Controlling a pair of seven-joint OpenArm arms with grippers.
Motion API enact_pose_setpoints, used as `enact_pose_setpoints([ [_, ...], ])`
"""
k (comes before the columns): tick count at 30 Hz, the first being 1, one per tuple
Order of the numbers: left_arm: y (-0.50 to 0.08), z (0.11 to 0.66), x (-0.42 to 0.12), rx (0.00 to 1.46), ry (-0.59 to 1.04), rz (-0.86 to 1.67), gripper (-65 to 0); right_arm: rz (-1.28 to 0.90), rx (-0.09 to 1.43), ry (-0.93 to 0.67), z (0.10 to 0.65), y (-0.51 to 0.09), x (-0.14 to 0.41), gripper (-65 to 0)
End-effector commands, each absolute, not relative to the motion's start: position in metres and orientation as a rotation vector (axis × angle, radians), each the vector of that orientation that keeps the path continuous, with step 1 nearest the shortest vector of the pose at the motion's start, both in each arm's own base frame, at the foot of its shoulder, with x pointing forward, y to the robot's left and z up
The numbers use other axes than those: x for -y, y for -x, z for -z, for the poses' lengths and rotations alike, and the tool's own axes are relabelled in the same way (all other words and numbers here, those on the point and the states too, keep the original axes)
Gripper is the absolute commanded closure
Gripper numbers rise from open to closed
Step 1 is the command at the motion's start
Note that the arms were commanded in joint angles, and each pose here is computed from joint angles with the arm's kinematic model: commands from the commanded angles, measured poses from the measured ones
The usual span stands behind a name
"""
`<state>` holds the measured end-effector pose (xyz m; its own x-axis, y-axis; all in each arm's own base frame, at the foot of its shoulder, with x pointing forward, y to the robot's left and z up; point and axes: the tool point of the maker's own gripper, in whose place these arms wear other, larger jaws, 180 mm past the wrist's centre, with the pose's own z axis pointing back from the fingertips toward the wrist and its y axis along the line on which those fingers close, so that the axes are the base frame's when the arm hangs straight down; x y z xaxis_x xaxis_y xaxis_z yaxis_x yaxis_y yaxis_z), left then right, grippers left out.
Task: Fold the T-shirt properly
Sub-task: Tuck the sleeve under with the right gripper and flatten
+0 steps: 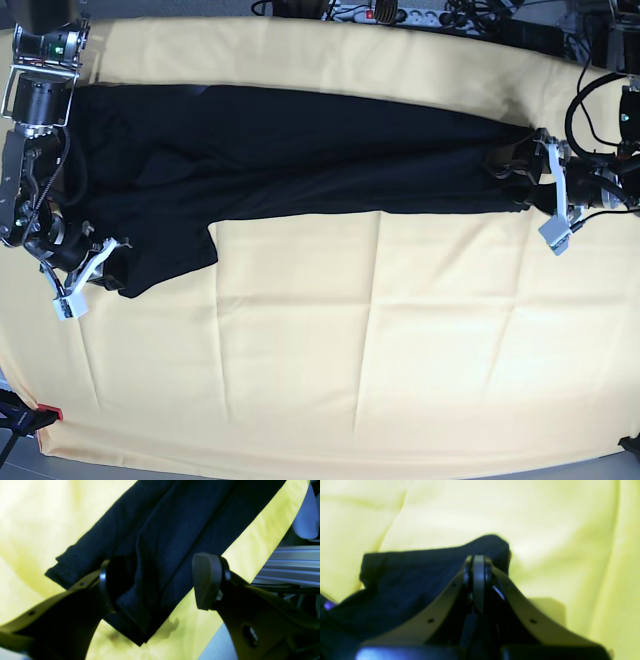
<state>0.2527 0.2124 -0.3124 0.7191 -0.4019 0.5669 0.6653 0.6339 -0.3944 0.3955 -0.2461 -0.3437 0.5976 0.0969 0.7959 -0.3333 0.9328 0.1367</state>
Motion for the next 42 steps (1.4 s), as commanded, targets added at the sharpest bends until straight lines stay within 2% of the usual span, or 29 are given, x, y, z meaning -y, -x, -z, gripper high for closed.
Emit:
enact_pose_setpoints([
  [1, -0.260, 0.300, -0.216, 0.492, 0.617, 0.649, -43.0, -0.272, 0.972, -0.287, 0.319, -0.408, 0.250, 0.0],
  [6, -0.260, 0.300, -0.216, 0.492, 0.617, 0.649, -43.0, -0.281, 0.963, -0.313, 0.318, -0.407, 0.245, 0.0],
  [7, -0.260, 0.300, -0.216, 0.491, 0.617, 0.649, -43.0, -0.272, 0.954, -0.309, 0.320, -0.406, 0.247, -6.4],
  [9, -0.260, 0.300, -0.216, 0.491, 0.618, 0.649, -43.0, -0.228, 0.933, -0.279, 0.324, -0.407, 0.254, -28.4],
  [10, -0.260, 0.300, -0.216, 0.492, 0.618, 0.649, -43.0, -0.224, 0.924, -0.265, 0.327, -0.406, 0.255, -35.9],
  [11, -0.260, 0.300, -0.216, 0.492, 0.618, 0.649, -43.0, -0.222, 0.916, -0.250, 0.329, -0.406, 0.257, -37.8],
  [22, -0.260, 0.300, -0.216, 0.491, 0.618, 0.649, -43.0, -0.167, 0.852, -0.256, 0.366, -0.399, 0.246, -36.7],
  [24, -0.260, 0.300, -0.216, 0.492, 0.617, 0.649, -43.0, -0.137, 0.861, -0.270, 0.373, -0.399, 0.248, -28.1],
  [27, -0.260, 0.299, -0.216, 0.493, 0.618, 0.649, -43.0, -0.122, 0.868, -0.279, 0.376, -0.399, 0.249, -3.3],
  [28, -0.260, 0.299, -0.216, 0.493, 0.618, 0.649, -43.0, -0.127, 0.873, -0.287, 0.374, -0.399, 0.247, 0.0],
  [33, -0.260, 0.299, -0.215, 0.495, 0.619, 0.649, -43.0, -0.252, 0.937, -0.398, 0.338, -0.400, 0.223, 0.0],
  [36, -0.260, 0.299, -0.215, 0.496, 0.619, 0.649, -43.0, -0.308, 0.925, -0.444, 0.317, -0.395, 0.206, 0.0],
  [42, -0.260, 0.299, -0.215, 0.496, 0.619, 0.648, -43.0, -0.449, 0.940, -0.504, 0.285, -0.356, 0.178, 0.0],
])
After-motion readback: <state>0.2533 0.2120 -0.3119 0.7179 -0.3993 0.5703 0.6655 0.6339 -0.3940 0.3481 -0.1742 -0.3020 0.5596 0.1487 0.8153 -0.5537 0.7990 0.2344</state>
